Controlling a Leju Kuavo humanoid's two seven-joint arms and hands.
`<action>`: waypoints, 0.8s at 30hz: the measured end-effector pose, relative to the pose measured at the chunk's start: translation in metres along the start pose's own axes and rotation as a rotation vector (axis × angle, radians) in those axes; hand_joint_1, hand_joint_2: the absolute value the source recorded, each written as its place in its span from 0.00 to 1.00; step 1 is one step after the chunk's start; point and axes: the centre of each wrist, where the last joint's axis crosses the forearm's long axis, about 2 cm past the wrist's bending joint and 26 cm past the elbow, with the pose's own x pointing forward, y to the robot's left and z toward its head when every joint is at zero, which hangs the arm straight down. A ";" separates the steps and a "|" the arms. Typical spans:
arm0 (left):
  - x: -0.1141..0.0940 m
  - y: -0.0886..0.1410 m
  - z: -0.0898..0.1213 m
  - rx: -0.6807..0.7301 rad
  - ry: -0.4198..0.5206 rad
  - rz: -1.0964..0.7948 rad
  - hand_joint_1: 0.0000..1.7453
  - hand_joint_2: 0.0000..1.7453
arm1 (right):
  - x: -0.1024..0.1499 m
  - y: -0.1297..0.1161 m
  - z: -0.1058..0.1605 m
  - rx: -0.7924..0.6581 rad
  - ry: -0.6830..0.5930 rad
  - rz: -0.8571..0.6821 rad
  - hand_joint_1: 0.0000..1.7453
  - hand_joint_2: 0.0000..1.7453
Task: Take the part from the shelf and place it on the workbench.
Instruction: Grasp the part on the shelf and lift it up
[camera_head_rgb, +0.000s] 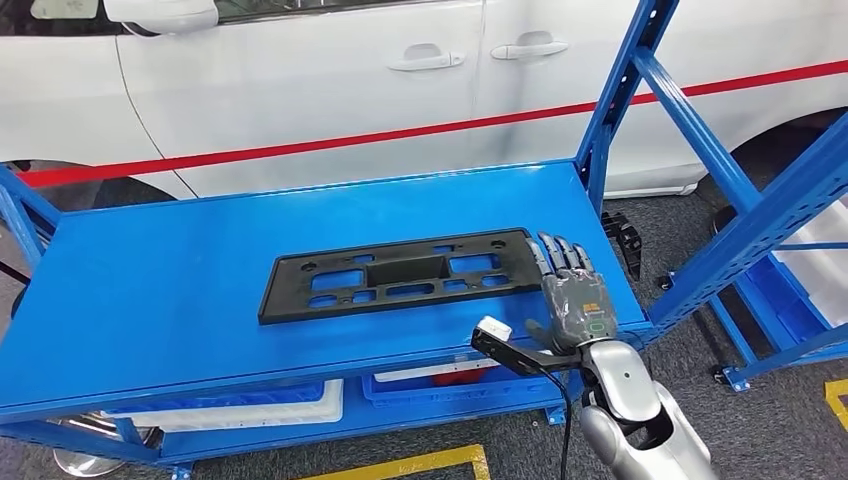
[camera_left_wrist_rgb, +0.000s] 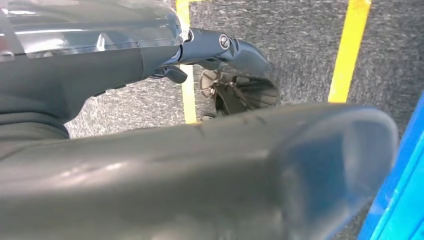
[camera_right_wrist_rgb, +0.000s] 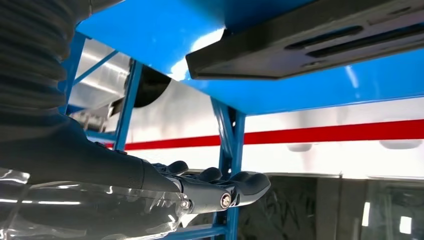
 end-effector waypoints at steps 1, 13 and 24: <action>0.000 0.000 0.000 -0.003 0.000 -0.001 0.00 0.00 | -0.001 0.001 -0.002 0.003 0.006 0.007 0.00 1.00; 0.003 0.000 -0.001 -0.031 -0.001 -0.020 0.00 0.00 | -0.026 0.024 -0.027 0.086 0.089 0.087 0.00 1.00; 0.010 0.001 -0.003 -0.051 -0.015 -0.039 0.00 0.00 | -0.038 0.030 -0.059 0.139 0.123 0.135 0.00 1.00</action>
